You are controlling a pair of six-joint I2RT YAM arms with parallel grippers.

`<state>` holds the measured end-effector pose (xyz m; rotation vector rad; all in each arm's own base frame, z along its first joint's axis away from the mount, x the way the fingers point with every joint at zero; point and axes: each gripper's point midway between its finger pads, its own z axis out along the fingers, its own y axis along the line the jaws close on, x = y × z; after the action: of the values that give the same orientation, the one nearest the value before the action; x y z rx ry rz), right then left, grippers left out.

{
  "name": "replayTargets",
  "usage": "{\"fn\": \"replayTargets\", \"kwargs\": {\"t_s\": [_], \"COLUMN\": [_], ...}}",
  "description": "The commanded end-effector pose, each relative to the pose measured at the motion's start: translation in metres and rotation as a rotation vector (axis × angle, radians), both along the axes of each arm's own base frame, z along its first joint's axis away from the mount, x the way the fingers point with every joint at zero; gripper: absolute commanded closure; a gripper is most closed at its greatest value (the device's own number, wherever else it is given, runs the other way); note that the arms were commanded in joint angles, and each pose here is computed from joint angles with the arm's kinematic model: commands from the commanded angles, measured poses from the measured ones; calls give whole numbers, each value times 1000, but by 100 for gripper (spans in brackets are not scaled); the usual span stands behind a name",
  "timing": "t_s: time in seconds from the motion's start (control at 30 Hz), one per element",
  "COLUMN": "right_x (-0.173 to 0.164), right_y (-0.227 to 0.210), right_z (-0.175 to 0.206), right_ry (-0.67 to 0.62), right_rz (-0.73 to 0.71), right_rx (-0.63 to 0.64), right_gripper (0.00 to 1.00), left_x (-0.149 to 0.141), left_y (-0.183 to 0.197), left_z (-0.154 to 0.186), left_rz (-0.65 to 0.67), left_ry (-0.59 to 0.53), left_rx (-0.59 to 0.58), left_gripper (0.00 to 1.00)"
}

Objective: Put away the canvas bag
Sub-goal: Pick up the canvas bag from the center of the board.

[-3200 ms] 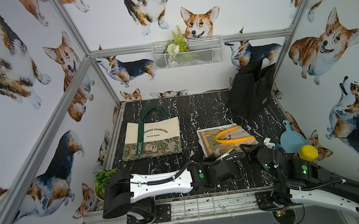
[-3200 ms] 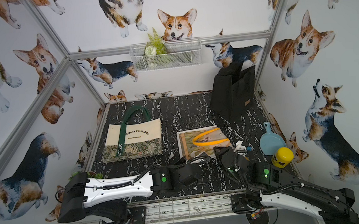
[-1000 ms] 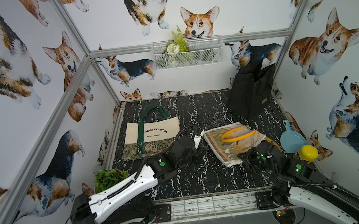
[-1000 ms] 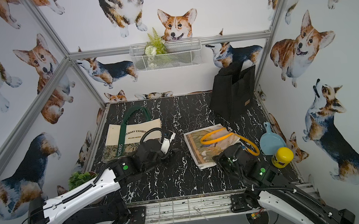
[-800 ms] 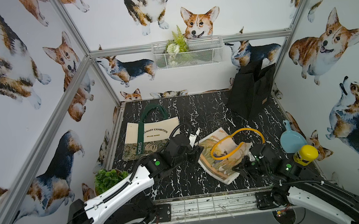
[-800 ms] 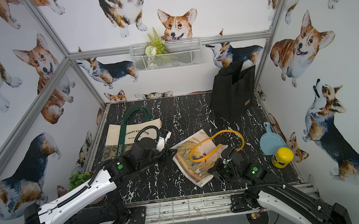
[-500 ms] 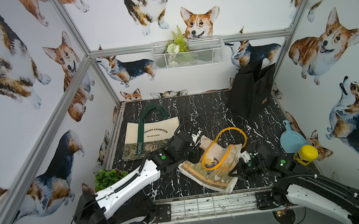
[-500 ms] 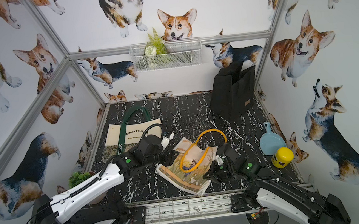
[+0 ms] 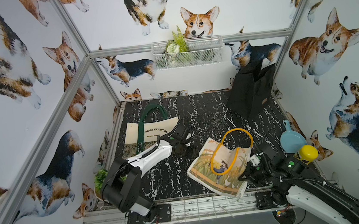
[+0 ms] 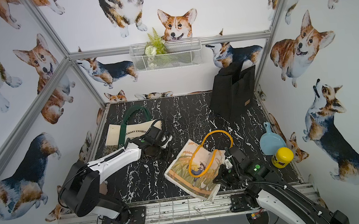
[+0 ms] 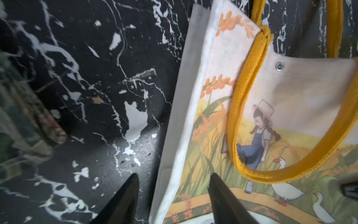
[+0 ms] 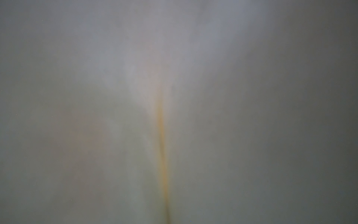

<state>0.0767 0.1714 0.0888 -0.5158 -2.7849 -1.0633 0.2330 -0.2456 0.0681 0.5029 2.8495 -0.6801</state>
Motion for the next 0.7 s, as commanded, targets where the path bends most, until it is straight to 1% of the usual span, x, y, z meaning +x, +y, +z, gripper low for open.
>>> {"fn": "replayTargets", "kwargs": {"t_s": [0.0,0.07,0.13,0.27,0.4,0.53,0.67], "right_x": [-7,-7,-8,-6,-4,-2,-1], "right_y": [-7,-7,-8,-7,-6,-3,-3], "right_z": [-8,-8,-9,-6,-5,-5,-5], "right_ry": [21,21,20,7,2,0,-2], "right_rz": [13,14,15,16,13,4,-1], "right_rx": [-39,-37,-39,-34,-30,-17,-11], "right_gripper": [100,100,100,100,100,100,100], "left_x": [-21,-24,-38,-49,-56,-59,-62], "left_y": [-4,-3,6,10,6,-4,-14], "left_z": [-10,-17,-36,-50,-53,-48,-40], "left_rz": [53,65,73,94,122,135,111], "left_ry": [136,157,212,254,281,303,294], "left_rx": [-61,-62,-34,-40,-98,-174,-200], "left_gripper": [39,38,38,38,37,37,35]}}
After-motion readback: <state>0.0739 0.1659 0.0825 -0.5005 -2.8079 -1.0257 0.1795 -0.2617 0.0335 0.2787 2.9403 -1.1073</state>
